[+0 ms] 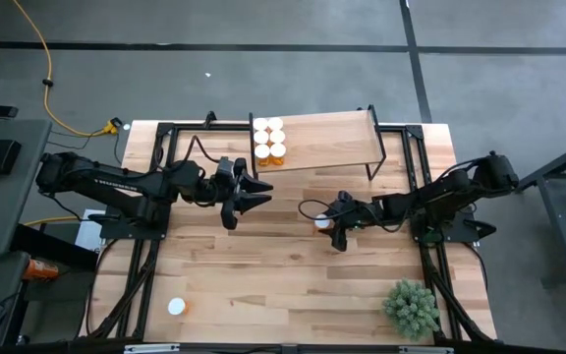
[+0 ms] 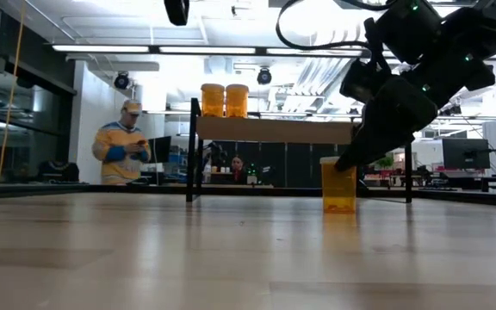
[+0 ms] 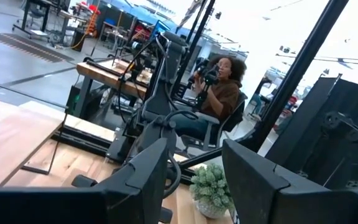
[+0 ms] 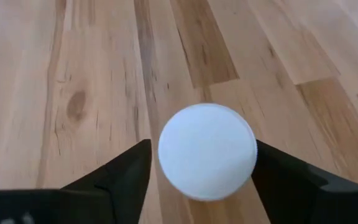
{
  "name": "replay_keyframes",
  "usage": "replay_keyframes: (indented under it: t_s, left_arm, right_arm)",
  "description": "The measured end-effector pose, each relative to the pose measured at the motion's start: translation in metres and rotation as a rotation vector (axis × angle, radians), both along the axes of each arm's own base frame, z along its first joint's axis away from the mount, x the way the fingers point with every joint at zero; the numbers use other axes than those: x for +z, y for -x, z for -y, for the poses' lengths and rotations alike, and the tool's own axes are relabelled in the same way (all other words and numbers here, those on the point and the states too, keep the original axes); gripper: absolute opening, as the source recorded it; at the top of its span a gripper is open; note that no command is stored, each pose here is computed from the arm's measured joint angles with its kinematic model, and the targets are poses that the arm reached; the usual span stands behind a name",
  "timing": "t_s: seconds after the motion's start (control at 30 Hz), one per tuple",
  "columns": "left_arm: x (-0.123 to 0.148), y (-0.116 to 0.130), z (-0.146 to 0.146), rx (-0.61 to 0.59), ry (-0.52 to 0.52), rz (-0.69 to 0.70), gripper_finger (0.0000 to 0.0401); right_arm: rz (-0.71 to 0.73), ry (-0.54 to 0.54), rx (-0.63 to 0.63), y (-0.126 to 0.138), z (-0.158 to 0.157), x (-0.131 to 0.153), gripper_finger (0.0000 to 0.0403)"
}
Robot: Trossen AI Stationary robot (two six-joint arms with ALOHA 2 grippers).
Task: Pick and place medicine bottles onto shelf by color
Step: Put the orange pill bottle on the shelf
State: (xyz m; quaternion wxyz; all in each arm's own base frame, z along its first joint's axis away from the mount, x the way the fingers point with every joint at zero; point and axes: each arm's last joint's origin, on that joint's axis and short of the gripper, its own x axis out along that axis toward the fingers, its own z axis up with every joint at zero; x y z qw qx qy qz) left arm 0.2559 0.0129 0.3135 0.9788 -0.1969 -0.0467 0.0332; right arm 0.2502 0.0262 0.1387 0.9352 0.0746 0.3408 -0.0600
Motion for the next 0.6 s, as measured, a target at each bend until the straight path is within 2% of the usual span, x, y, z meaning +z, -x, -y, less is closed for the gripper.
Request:
replay_keyframes:
  t_s: [0.3, 0.6]
  left_arm:
    - [0.0006, 0.0001, -0.0002, 0.005, -0.007, 0.006, 0.0145]
    - [0.0007, 0.0001, -0.0003, 0.010, -0.024, 0.005, 0.0145]
  right_arm:
    - [0.011, -0.004, 0.001, -0.0007, -0.0002, 0.0008, 0.0209]
    - [0.029, -0.029, 0.031, -0.0072, -0.0027, 0.0092, 0.0203]
